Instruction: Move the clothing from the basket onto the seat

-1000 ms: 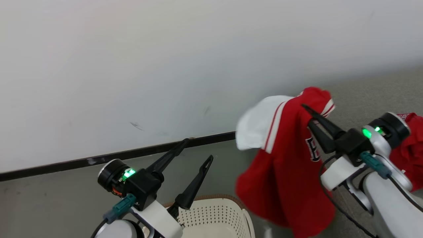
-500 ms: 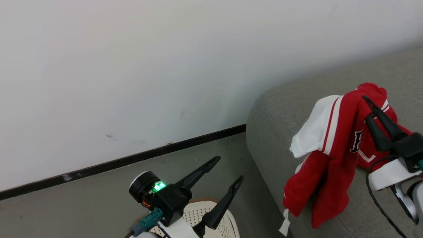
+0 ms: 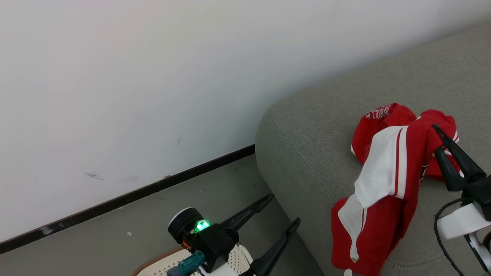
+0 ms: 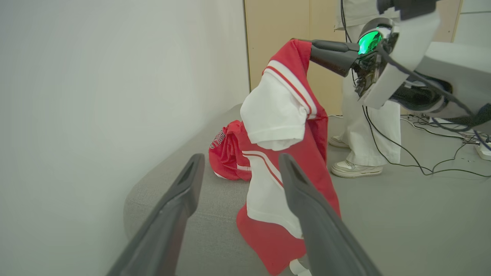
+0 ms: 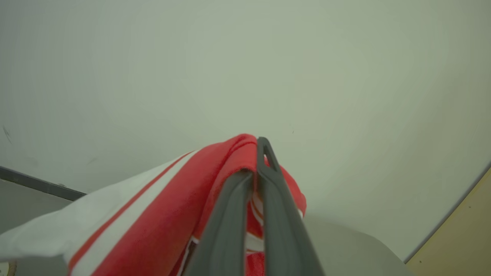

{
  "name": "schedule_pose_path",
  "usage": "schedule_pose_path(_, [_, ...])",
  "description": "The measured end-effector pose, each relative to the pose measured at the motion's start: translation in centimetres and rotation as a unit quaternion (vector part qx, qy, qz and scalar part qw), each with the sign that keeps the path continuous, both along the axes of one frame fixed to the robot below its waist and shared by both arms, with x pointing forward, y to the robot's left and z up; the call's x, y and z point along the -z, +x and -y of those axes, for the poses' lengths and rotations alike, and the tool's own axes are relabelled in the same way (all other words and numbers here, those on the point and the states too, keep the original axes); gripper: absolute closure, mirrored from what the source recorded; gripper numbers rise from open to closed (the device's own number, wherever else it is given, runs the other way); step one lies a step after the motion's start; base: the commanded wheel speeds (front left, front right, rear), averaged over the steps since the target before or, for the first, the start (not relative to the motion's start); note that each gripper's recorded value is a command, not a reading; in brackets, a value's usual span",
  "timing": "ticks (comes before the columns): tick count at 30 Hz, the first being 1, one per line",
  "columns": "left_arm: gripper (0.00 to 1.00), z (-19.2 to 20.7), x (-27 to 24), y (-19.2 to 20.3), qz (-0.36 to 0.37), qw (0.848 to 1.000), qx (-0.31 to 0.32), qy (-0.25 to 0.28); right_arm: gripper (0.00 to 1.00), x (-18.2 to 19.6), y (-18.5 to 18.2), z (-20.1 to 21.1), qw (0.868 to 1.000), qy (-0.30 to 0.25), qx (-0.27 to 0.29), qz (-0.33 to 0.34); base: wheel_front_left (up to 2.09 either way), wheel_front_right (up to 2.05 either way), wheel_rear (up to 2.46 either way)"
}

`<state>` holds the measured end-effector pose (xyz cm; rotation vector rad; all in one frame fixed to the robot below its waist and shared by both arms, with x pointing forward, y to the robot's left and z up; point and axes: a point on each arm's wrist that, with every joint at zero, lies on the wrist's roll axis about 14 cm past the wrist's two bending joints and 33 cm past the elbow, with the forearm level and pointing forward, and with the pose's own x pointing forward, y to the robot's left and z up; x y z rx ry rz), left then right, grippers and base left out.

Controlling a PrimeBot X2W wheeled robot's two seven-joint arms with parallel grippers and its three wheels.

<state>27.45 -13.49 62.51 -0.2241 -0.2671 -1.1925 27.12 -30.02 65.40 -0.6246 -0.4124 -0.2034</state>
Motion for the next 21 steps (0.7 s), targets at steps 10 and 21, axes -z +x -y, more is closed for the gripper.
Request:
schedule_pose_path(10, [0.0,1.2,0.5,0.0,-0.011,1.0,0.019,-0.006,1.0,1.1,-0.6,-0.7,0.999,0.04,-0.022,-0.011,0.0,0.0,0.0])
schedule_pose_path(21, [0.0,0.4,2.0,2.4,-0.033,0.999,-0.017,-0.001,1.0,-9.9,1.9,2.2,0.996,-0.026,-0.024,0.078,0.0,0.0,0.0])
